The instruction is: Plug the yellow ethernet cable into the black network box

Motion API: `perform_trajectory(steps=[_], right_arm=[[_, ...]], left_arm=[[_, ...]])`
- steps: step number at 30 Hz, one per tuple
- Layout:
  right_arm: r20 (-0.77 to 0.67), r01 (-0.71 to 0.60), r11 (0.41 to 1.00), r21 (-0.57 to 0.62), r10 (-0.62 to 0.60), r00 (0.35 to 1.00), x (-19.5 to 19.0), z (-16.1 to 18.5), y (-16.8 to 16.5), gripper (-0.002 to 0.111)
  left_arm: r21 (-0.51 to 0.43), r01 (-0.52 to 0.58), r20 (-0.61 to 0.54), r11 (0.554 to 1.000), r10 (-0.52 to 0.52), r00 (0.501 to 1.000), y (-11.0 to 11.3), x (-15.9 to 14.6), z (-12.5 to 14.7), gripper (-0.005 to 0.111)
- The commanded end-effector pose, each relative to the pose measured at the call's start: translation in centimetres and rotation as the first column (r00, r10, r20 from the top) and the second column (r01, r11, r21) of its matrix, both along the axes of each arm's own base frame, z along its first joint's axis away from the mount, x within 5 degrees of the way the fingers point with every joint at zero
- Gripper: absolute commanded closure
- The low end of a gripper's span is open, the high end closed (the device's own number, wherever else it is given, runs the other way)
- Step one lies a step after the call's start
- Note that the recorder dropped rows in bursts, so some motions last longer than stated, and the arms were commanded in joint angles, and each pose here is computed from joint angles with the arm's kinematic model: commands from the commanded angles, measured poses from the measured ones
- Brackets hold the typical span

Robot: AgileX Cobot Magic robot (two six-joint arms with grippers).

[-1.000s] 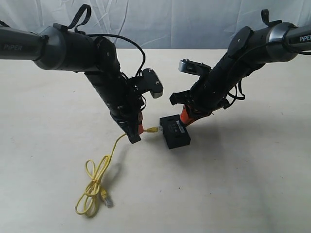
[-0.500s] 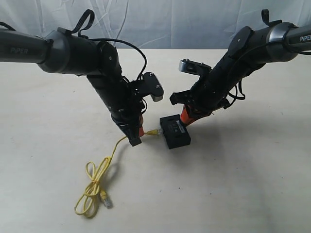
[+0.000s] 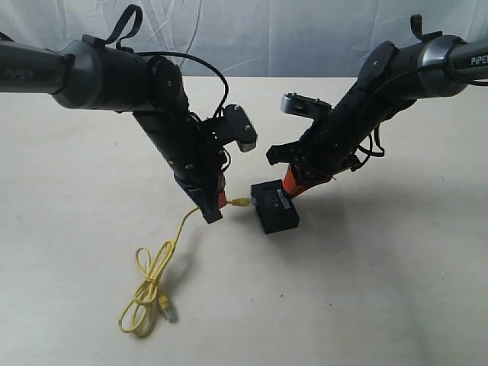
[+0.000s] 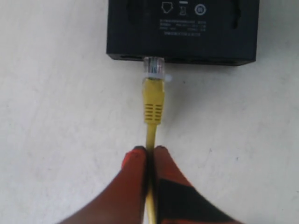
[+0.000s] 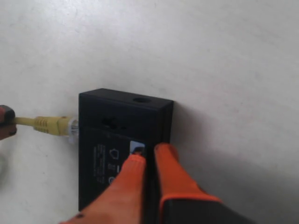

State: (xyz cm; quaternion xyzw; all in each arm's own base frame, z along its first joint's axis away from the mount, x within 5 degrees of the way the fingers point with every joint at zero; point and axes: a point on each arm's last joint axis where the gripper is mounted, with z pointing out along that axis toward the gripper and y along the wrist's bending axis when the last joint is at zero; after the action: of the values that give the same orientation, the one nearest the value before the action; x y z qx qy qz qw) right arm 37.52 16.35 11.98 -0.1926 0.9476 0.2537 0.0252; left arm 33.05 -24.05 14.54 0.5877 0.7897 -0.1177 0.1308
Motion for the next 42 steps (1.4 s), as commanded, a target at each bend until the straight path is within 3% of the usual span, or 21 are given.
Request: perform_trajectory(steps=[1, 31, 42], right_arm=[[-0.005, -0.007, 1.000, -0.001, 0.007, 1.000, -0.1, -0.2, 0.0, 0.102], [-0.002, -0.005, 1.000, -0.001, 0.005, 1.000, -0.1, -0.2, 0.0, 0.102], [-0.004, -0.006, 1.000, -0.001, 0.006, 1.000, -0.1, -0.2, 0.0, 0.102]], left_arm=[[0.001, -0.005, -0.021, 1.000, 0.005, 1.000, -0.3, -0.1, -0.6, 0.106], [-0.060, -0.037, 0.008, 0.997, 0.038, 0.999, -0.6, 0.0, 0.7, 0.106], [-0.089, -0.071, -0.017, 0.993, 0.070, 0.997, -1.1, 0.3, -0.8, 0.106]])
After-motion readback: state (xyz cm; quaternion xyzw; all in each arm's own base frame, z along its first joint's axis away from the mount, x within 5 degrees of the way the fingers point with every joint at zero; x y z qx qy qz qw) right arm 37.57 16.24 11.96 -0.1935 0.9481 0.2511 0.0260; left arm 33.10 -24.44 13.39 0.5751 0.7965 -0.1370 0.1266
